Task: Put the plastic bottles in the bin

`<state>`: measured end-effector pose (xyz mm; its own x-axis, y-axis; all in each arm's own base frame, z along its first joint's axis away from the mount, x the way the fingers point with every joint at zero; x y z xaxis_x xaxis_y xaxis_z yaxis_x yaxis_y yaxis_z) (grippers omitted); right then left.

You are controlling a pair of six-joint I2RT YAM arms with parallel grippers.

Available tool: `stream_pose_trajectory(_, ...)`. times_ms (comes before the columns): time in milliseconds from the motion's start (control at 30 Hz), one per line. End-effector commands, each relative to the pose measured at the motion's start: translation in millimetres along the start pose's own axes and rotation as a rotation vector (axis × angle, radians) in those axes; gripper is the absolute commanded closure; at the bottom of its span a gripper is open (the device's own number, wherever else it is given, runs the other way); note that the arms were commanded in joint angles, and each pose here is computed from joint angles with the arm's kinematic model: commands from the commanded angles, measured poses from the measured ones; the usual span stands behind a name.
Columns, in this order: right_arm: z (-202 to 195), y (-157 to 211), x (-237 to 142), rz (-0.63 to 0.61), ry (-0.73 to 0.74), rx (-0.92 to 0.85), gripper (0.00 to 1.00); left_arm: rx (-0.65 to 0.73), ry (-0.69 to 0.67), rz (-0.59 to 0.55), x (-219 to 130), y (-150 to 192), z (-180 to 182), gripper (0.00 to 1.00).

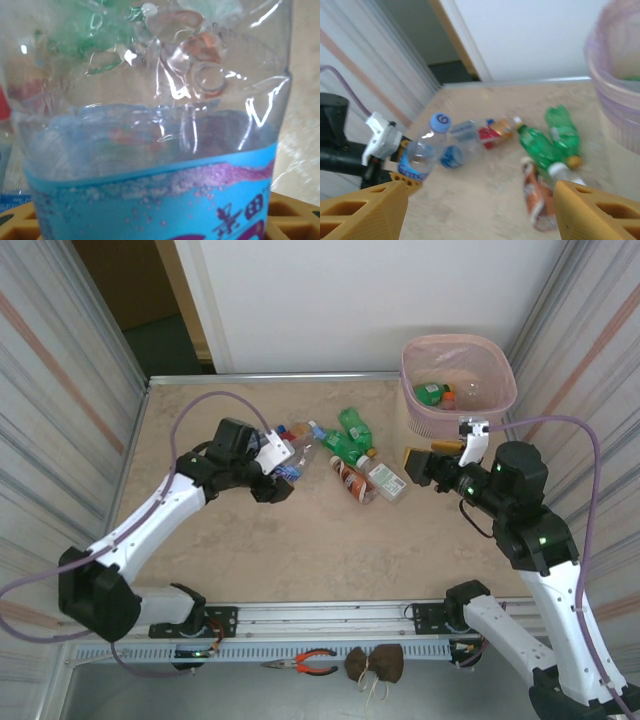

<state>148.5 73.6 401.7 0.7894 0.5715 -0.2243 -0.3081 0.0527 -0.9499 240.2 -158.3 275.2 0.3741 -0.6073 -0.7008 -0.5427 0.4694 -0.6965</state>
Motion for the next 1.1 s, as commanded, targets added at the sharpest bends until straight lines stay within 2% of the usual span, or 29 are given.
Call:
stream_pose_trajectory(0,11,-15,3,-0.130,-0.152,0.025,0.24,-0.008,0.132,-0.168,-28,-21,-20,0.40)
stream_pose_trajectory(133,17,-26,10,-0.182,-0.231,0.032,0.24,-0.008,0.196,-0.285,-49,-32,-34,0.40)
stream_pose_trajectory(300,25,-33,25,-0.210,-0.310,0.037,0.23,0.016,0.218,-0.370,-67,-47,-49,0.39)
stream_pose_trajectory(500,43,-35,47,-0.193,-0.409,0.012,0.21,0.044,0.194,-0.369,-66,-58,-61,0.39)
stream_pose_trajectory(800,58,-28,81,-0.137,-0.385,0.072,0.17,0.064,0.150,-0.343,-57,-55,-66,0.38)
stream_pose_trajectory(1067,80,-19,112,-0.076,-0.464,0.117,0.17,0.057,0.118,-0.340,-46,-47,-64,0.38)
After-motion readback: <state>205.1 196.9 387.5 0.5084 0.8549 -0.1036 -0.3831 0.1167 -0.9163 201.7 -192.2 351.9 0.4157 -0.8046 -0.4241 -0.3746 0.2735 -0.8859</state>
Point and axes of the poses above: each hand's point on the last joint's axis, 136 mm out from that joint toward the fingers, its own x axis out along the fingers, its own z axis along the line the jaws close on, y = z × x, the point moved 10 cm from there along -x, back along the fingers, and after that the axes turned 13 degrees about -x, right-handed, at the moved point
